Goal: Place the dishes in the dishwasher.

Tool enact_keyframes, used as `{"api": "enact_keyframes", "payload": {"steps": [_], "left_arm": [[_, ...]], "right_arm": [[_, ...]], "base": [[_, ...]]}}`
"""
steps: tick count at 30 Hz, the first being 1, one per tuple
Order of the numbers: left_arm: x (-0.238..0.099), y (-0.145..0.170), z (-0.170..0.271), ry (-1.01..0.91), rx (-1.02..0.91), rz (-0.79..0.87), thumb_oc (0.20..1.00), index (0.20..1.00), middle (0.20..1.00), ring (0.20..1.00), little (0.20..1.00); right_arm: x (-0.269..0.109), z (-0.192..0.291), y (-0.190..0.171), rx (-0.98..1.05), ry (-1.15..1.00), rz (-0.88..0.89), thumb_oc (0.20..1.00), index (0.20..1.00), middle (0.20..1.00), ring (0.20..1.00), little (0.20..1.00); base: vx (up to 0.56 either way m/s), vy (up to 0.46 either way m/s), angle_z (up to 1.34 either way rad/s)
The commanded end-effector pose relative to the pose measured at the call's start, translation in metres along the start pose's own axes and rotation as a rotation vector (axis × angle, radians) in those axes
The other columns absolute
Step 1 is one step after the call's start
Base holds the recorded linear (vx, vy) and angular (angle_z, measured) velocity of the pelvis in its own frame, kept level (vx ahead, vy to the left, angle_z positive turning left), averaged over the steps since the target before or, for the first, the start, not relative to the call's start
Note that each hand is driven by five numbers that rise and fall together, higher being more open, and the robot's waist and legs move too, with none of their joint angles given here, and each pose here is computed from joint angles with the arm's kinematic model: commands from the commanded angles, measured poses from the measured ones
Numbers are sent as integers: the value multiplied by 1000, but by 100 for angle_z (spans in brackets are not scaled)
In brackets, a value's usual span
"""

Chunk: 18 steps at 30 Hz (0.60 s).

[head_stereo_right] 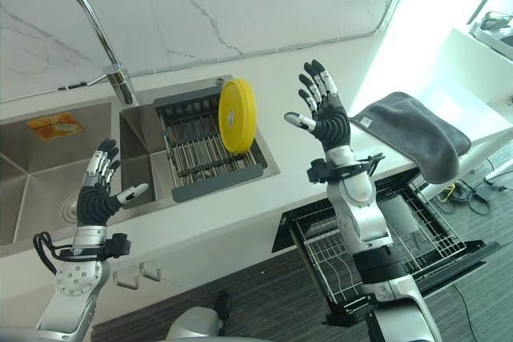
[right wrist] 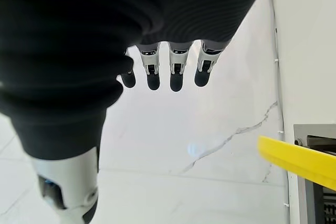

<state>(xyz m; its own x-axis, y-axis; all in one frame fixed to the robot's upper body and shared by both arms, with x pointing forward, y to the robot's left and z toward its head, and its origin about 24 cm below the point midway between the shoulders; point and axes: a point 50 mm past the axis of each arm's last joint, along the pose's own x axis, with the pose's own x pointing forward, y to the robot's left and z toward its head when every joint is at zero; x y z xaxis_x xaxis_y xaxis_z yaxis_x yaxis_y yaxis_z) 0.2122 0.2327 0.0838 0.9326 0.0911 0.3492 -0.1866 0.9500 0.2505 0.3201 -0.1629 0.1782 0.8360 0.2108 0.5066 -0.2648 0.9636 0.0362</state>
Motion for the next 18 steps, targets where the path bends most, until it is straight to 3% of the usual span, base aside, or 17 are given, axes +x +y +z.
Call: {"api": "enact_keyframes", "payload": {"steps": [1,18], "left_arm": [[12,-6,21,-159,22,-114,1000,1000,1000,1000,1000],[21,-4,25,-188,38,-243,1000,1000,1000,1000,1000]], "right_arm": [[22,30,-9,33,-99,-22,1000,1000,1000,1000,1000],[49,28,-81,83,0,-254,1000,1000,1000,1000,1000]], "base": [[82,16,14],[77,23,15]]}}
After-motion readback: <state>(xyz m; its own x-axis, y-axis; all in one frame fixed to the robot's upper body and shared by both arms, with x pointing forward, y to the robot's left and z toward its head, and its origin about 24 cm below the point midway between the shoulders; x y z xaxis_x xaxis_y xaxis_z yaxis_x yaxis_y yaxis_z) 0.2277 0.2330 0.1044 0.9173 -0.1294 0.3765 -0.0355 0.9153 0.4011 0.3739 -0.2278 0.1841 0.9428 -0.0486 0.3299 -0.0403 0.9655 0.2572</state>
